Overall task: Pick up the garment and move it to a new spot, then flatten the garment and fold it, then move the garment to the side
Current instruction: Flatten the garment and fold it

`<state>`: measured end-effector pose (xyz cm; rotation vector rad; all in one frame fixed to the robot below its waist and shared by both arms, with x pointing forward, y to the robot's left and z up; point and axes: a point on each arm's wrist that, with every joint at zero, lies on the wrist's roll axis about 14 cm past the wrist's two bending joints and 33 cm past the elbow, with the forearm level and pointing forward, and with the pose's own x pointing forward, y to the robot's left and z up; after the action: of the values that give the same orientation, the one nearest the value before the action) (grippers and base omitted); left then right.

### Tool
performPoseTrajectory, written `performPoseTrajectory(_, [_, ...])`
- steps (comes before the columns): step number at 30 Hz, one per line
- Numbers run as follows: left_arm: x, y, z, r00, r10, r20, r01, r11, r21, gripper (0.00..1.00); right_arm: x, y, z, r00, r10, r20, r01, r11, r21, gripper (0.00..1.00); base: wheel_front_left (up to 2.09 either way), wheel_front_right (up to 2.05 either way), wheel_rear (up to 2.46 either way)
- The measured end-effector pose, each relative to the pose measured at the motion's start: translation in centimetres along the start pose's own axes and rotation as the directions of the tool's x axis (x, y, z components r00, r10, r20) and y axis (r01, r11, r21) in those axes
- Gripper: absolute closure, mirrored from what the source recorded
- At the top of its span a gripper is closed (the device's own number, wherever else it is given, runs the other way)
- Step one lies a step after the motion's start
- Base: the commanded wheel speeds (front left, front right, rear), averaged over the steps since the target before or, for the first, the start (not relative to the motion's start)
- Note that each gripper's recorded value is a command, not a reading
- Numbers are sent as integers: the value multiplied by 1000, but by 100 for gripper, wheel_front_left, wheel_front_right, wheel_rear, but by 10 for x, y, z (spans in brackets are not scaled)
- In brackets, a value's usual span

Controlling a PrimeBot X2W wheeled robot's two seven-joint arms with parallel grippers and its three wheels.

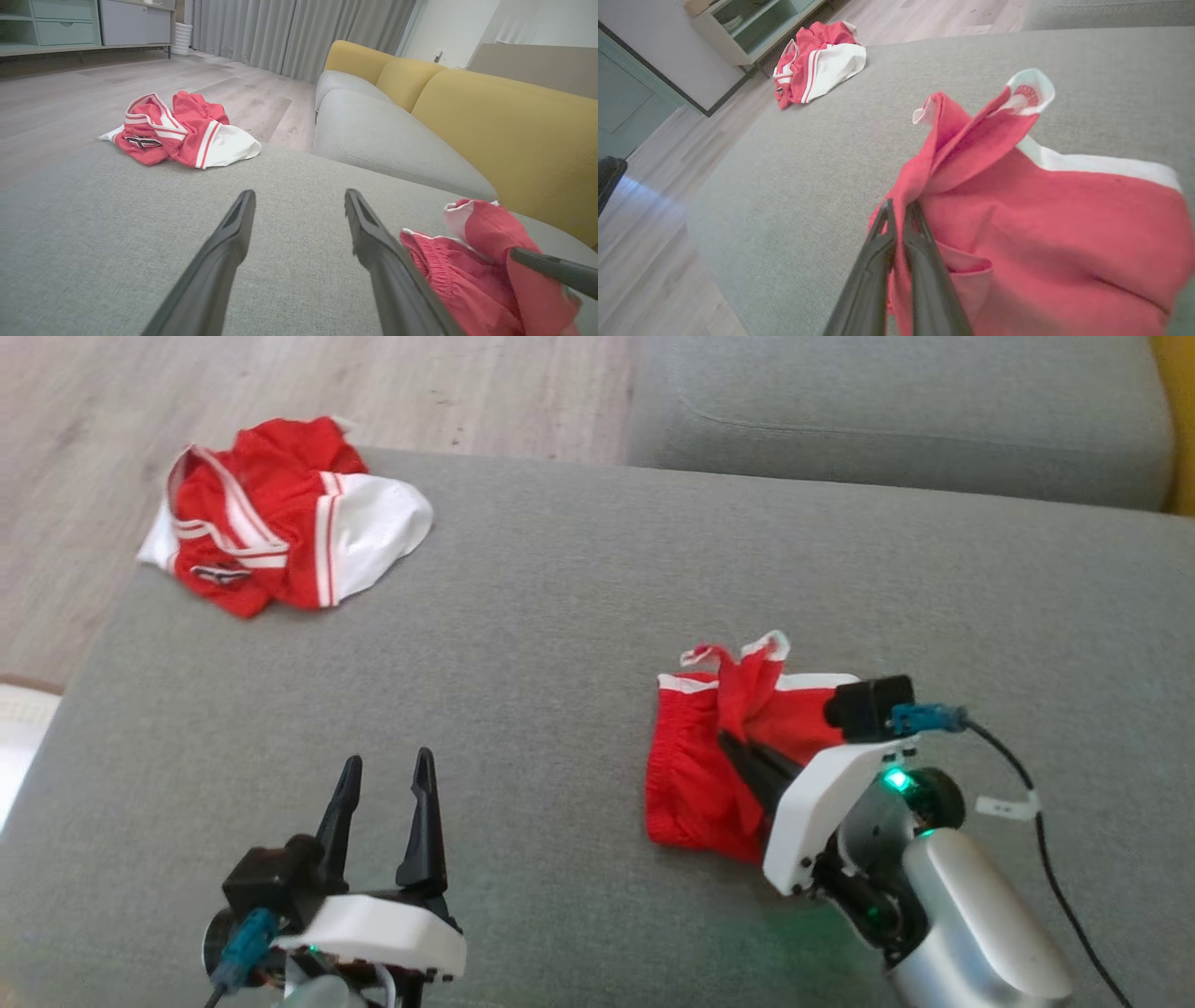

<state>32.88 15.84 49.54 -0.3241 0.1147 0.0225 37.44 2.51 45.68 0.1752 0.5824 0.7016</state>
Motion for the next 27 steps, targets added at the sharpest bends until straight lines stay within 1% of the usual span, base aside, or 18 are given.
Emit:
performPoseTrajectory(5, [-4, 8, 0, 1000, 26, 1, -26, 1000, -4, 0, 13, 8, -8, 999, 33, -28, -33, 999, 3, 100, 0, 0, 0])
performPoseTrajectory(9, [-5, 10, 0, 999, 36, 1, -36, 999, -5, 0, 21, 12, -5, 998, 45, -35, -46, 999, -29, 100, 0, 0, 0])
performPoseTrajectory(10, [-6, 11, -1, 999, 38, 1, -38, 999, -5, 0, 23, 13, -4, 998, 47, -29, -48, 998, -36, 91, 0, 0, 0])
performPoseTrajectory(11, [-6, 11, 0, 999, 38, 1, -38, 999, -5, 0, 23, 14, -3, 998, 50, -24, -51, 998, -42, 55, 0, 0, 0])
performPoseTrajectory(12, [-6, 11, 0, 999, 38, 2, -38, 999, -6, 0, 24, 15, -3, 998, 52, -22, -53, 998, -46, 7, 0, 0, 0])
performPoseTrajectory(13, [-6, 11, 0, 999, 38, 2, -38, 999, -7, 0, 23, 15, -4, 998, 53, -20, -54, 997, -48, 0, 0, 0, 0])
performPoseTrajectory(20, [-5, 5, -1, 1000, 21, 3, -21, 1000, -6, 0, 19, 22, -3, 998, 64, 6, -63, 995, -75, 0, 0, 0, 0])
performPoseTrajectory(23, [-4, 1, -1, 1000, 6, 3, -6, 1000, -6, 0, 14, 23, 4, 997, 61, 51, -56, 994, -93, 0, 0, 0, 0])
performPoseTrajectory(27, [-4, -6, -3, 1000, -17, -3, 17, 1000, -3, 0, 4, 10, 20, 990, 13, 141, 3, 993, -117, 0, 0, 0, 0])
